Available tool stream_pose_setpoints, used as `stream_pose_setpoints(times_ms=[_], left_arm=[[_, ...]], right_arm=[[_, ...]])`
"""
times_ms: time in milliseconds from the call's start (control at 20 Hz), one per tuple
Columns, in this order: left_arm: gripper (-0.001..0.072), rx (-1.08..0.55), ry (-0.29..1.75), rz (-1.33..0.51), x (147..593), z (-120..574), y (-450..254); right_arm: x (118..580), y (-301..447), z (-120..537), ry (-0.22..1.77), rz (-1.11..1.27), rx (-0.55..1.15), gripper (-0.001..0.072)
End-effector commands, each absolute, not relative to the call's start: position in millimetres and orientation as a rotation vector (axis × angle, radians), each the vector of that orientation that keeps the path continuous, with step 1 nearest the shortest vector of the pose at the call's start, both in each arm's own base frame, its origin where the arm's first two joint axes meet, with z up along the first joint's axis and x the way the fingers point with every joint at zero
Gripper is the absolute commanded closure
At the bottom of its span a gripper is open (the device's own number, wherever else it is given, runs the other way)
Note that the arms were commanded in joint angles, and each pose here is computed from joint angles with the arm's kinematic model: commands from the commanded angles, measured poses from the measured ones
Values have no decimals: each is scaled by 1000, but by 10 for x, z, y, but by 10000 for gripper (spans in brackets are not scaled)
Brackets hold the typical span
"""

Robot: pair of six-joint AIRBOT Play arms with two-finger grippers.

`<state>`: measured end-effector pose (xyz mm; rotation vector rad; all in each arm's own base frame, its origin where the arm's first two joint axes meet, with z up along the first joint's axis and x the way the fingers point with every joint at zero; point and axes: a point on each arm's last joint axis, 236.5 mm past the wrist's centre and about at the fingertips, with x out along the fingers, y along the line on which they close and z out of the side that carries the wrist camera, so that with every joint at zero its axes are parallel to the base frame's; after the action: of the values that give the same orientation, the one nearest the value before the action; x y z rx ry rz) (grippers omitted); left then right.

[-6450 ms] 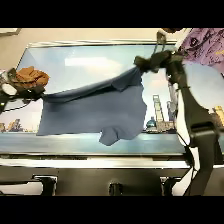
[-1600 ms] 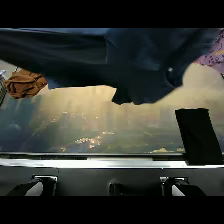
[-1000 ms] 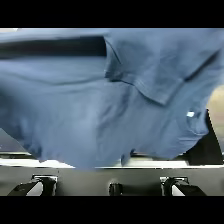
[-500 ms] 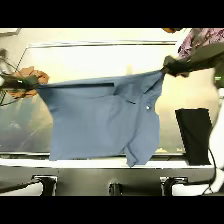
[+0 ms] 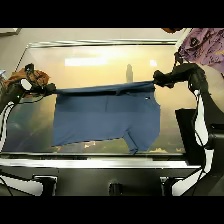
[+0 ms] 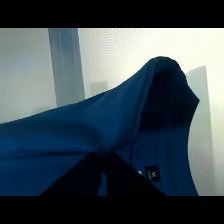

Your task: Fold the clothes and pants, and hang the long-sleeved shirts on hangers.

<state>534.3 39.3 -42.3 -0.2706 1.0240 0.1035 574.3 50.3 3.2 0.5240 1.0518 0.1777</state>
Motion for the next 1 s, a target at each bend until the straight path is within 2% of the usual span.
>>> stream_pose_setpoints(times_ms=[0,250,800,850,900,950], left_arm=[[694,-278,1213,91,4971,-648,303],[694,-282,1378,79,4605,-759,231],[685,-329,1477,62,4436,-955,117],[609,-346,1479,54,4440,-968,80],[468,-368,1477,45,4455,-977,36],[344,-385,1468,38,4478,-960,6]], right_arm=[[5463,497,-84,1182,163,506,684],[5080,503,-216,1354,164,475,684],[4996,419,-608,1448,112,467,683],[4989,423,-657,1458,112,470,682],[4983,425,-701,1467,111,472,664],[4981,428,-720,1470,111,475,583]])
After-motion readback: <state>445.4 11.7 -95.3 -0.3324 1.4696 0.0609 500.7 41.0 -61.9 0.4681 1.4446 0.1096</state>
